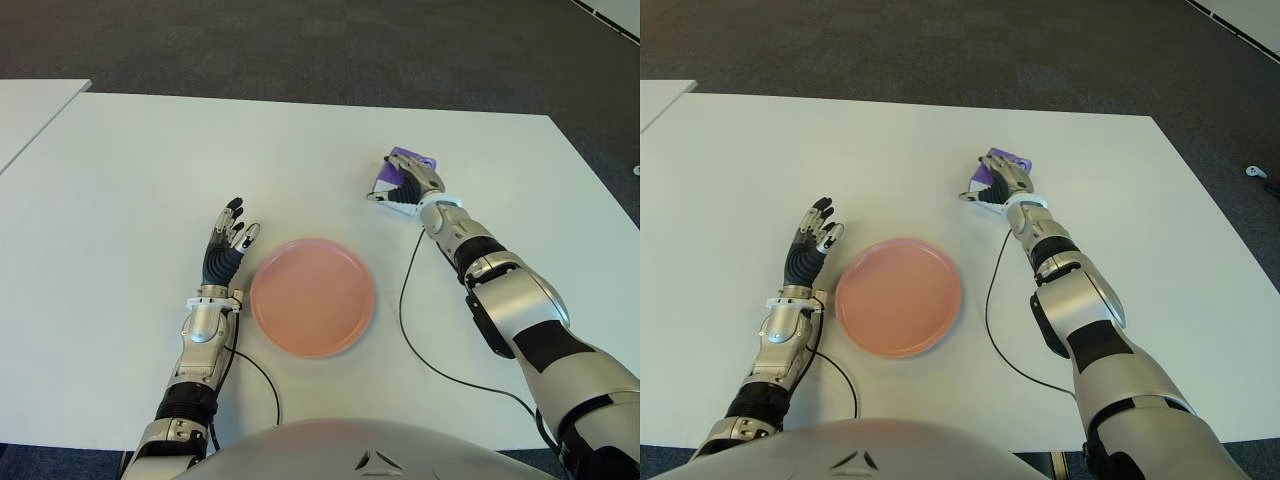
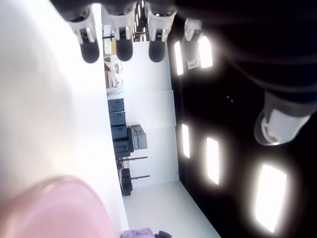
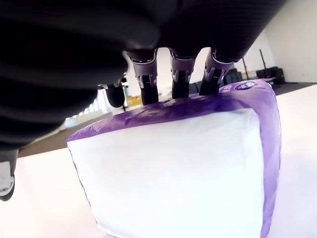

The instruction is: Put the tissue paper into the plate.

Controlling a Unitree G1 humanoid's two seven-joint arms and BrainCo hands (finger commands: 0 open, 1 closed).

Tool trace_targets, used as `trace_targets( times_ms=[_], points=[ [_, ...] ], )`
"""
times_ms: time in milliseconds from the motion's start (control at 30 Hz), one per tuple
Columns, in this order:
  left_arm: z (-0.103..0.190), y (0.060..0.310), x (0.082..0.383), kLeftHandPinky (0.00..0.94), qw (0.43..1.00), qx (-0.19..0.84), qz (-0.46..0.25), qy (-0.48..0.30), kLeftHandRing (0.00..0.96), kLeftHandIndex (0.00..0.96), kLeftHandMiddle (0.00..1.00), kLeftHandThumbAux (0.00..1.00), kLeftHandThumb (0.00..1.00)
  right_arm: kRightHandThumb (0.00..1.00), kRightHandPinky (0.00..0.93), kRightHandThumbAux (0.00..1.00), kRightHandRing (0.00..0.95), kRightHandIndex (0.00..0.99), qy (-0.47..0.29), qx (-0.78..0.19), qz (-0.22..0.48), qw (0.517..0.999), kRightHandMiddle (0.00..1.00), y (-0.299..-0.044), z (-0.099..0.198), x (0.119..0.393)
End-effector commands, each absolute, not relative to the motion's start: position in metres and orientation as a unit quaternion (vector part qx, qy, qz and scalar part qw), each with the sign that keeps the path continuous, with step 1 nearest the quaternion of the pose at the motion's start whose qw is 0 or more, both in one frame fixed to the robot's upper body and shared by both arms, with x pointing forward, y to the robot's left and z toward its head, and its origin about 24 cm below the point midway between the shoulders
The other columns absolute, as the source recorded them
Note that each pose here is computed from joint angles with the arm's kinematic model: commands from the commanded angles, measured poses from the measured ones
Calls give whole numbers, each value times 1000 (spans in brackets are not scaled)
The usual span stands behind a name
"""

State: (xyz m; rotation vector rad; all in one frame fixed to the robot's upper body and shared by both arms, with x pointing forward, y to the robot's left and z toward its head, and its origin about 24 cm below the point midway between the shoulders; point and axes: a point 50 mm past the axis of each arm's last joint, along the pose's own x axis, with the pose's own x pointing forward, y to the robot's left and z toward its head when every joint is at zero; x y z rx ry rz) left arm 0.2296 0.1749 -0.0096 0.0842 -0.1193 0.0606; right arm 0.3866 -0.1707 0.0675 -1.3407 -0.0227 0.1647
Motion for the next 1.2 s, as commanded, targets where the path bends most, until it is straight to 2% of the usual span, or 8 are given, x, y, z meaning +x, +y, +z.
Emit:
trace_targets(
  times_ms=[33,433,833,1200],
  points=[
    [-28,177,213,0,998,49,42,-15,0,0,0,452,0,196,0,430,0,0,8,-625,66,778,0,-178,64,385],
    [-26,178,209,0,997,56,51,-13,0,0,0,441,0,174,0,427,0,0,10,-622,60,780,0,-181,61,383],
    [-25,178,208,0,997,60,50,-9,0,0,0,435,0,165,0,431,0,0,13,-610,88,787,0,-173,26,362],
    [-24,178,207,0,997,56,46,-7,0,0,0,437,0,160,0,421,0,0,31,-613,117,781,0,-177,6,348]
  ],
)
